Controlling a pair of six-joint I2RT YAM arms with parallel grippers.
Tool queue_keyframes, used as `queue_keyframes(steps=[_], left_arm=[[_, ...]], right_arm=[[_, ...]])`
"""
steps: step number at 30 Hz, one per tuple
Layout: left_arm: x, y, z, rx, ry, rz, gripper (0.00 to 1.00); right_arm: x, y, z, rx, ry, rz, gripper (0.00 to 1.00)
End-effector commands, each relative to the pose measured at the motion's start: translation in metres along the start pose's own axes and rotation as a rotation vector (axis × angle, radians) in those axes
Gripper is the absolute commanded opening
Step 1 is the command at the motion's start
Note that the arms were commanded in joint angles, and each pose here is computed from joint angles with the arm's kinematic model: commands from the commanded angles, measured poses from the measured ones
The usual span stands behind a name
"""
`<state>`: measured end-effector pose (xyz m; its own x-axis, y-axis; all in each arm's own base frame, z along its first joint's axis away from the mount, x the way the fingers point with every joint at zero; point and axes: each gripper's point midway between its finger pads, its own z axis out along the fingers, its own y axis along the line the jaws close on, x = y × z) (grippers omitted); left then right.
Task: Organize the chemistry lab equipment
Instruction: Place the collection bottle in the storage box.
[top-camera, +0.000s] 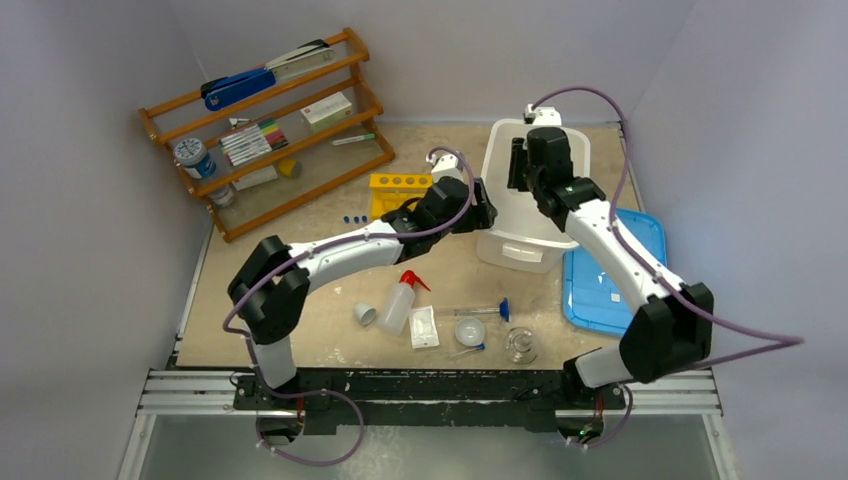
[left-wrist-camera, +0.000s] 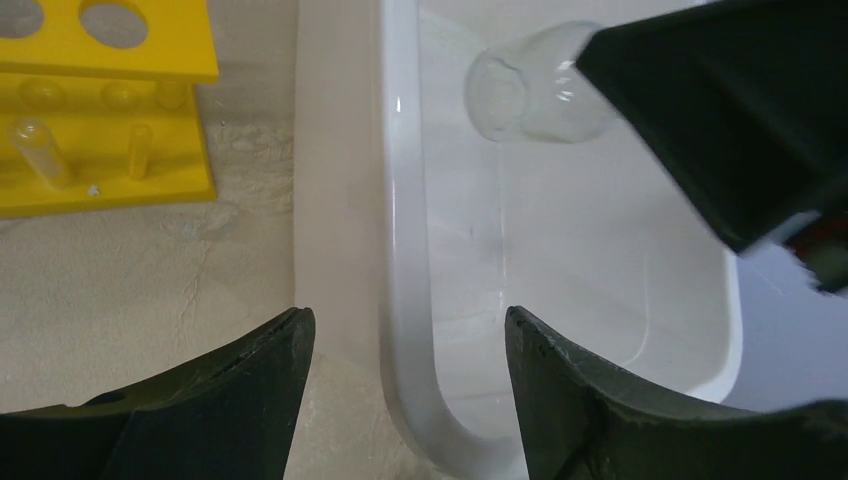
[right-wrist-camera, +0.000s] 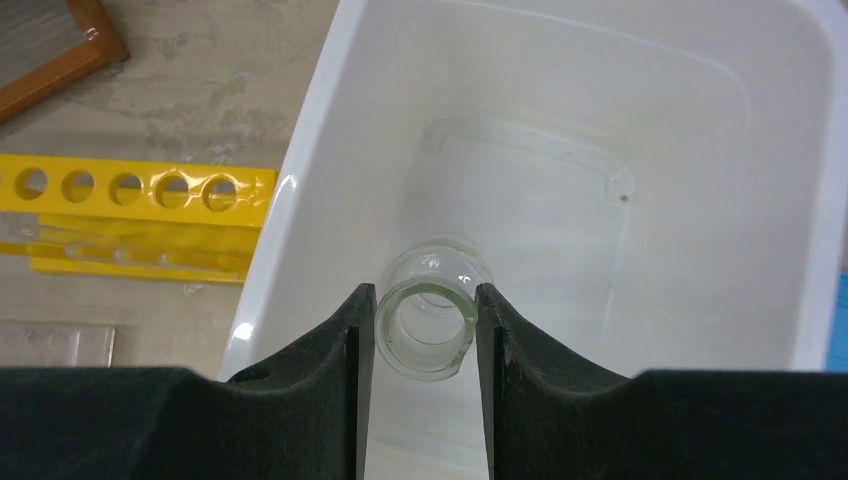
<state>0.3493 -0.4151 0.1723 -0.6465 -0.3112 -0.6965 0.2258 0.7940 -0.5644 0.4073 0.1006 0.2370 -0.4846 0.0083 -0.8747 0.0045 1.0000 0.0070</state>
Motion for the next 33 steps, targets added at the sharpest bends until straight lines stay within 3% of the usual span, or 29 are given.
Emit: queue_keyframes(steps=[1,7,16,26,30,33], left_arm=[[-0.053,-0.030,-0.038,0.091,-0.140,-0.005,0.70],[-0.073,-0.034,-0.066,0.100,-0.182,0.025,0.73],[-0.100,-0.033,-0.102,0.097,-0.250,0.044,0.75],[-0.100,-0.022,-0.107,0.072,-0.255,0.054,0.77],[-0.099,-0.020,-0.107,0.067,-0.254,0.053,0.78],[-0.099,-0.018,-0.107,0.062,-0.251,0.055,0.78]], right_arm=[[-0.024,0.017,0.030,-0.083,-0.094,0.019,0.00],[-0.004,0.020,0.075,-0.090,-0.014,0.027,0.00],[0.024,0.021,0.107,-0.095,0.062,0.033,0.00],[0.052,0.021,0.124,-0.090,0.120,0.048,0.01],[0.054,0.021,0.125,-0.089,0.119,0.050,0.05],[0.054,0.019,0.124,-0.078,0.119,0.047,0.16]])
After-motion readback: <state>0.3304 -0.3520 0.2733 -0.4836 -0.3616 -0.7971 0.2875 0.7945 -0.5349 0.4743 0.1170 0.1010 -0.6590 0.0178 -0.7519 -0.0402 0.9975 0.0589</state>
